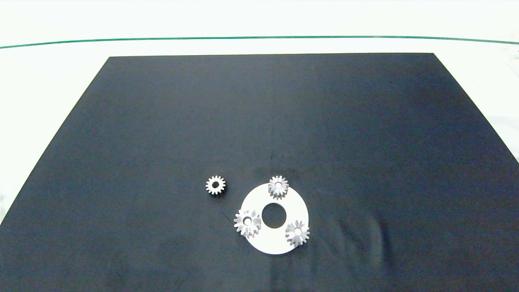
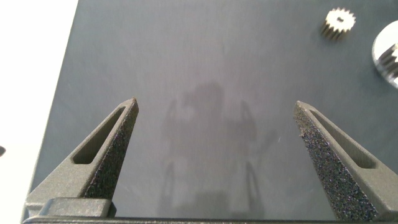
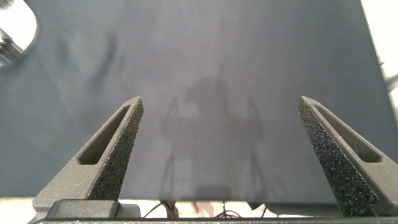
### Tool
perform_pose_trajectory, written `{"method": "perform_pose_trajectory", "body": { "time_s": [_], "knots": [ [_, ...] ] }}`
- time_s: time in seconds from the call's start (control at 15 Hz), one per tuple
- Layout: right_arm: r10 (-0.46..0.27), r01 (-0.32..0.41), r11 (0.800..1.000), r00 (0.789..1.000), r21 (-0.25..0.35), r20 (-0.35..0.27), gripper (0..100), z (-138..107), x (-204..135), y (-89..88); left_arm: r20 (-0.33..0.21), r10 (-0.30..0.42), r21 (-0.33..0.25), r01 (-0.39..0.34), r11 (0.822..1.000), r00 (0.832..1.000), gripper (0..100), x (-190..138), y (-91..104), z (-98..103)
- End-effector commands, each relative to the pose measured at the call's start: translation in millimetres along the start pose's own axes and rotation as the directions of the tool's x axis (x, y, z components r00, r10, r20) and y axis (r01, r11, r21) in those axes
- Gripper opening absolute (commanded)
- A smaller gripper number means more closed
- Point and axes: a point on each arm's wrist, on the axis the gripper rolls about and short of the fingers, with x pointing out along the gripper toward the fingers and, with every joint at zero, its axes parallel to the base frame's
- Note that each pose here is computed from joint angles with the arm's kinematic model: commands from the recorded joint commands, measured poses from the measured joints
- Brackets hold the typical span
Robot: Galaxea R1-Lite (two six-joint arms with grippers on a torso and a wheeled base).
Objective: Remove an incorrectly installed larger gear and replace it with the correct smaller gear
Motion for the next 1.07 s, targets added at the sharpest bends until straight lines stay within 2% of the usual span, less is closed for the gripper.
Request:
{"method": "perform_pose_trajectory", "body": {
  "time_s": [0.07,0.13,0.2,0.27,0.33,0.47,0.6,0.73,0.8,0.87,0.93,1.0,1.07],
  "knots": [
    [0.094,-0.098,0.994,0.993,-0.057,-0.076,100,108,27,-4.5,-0.159,-0.051,0.181,0.08,0.98,0.986,100,62,4.0,102],
    [0.11,-0.116,0.99,0.991,-0.075,-0.077,100,121,33,-4.6,-0.165,-0.078,0.201,0.111,0.973,0.983,100,70,2.6,110],
    [0.149,-0.163,0.977,0.983,-0.137,-0.107,100,157,56,-2.7,-0.183,-0.202,0.229,0.241,0.943,0.962,100,93,-7.6,136],
    [0.164,-0.189,0.966,0.975,-0.175,-0.148,100,171,69,-0.9,-0.234,-0.282,0.232,0.335,0.913,0.93,100,104,-17.5,150],
    [0.173,-0.211,0.955,0.967,-0.209,-0.187,100,175,80,1.0,-0.315,-0.341,0.235,0.421,0.876,0.886,100,109,-26.6,158],
    [0.192,-0.246,0.943,0.952,-0.223,-0.237,100,175,97,5.0,-0.473,-0.429,0.221,0.575,0.787,0.769,100,126,-52.9,158],
    [0.236,-0.291,0.929,0.942,-0.228,-0.238,100,179,104,10.0,-0.543,-0.475,0.218,0.662,0.717,0.693,100,147,-86.1,148],
    [0.241,-0.291,0.928,0.945,-0.233,-0.22,100,182,104,10.0,-0.571,-0.452,0.227,0.661,0.716,0.686,100,174,-127.5,136],
    [0.246,-0.292,0.927,0.947,-0.235,-0.207,100,184,104,10.1,-0.593,-0.444,0.219,0.665,0.714,0.672,100,183,-146.9,127],
    [0.246,-0.292,0.926,0.947,-0.238,-0.205,100,184,105,10.2,-0.621,-0.451,0.211,0.691,0.691,0.641,100,187,-163.0,121],
    [0.244,-0.291,0.926,0.948,-0.242,-0.205,100,184,105,10.1,-0.645,-0.447,0.211,0.707,0.675,0.619,100,191,-175.8,114],
    [0.246,-0.292,0.925,0.948,-0.242,-0.202,100,185,104,10.0,-0.651,-0.451,0.214,0.717,0.663,0.611,100,196,-186.3,113],
    [0.246,-0.29,0.926,0.949,-0.242,-0.198,100,185,103,9.8,-0.657,-0.448,0.213,0.72,0.661,0.606,100,202,-196.8,112]
  ]
}}
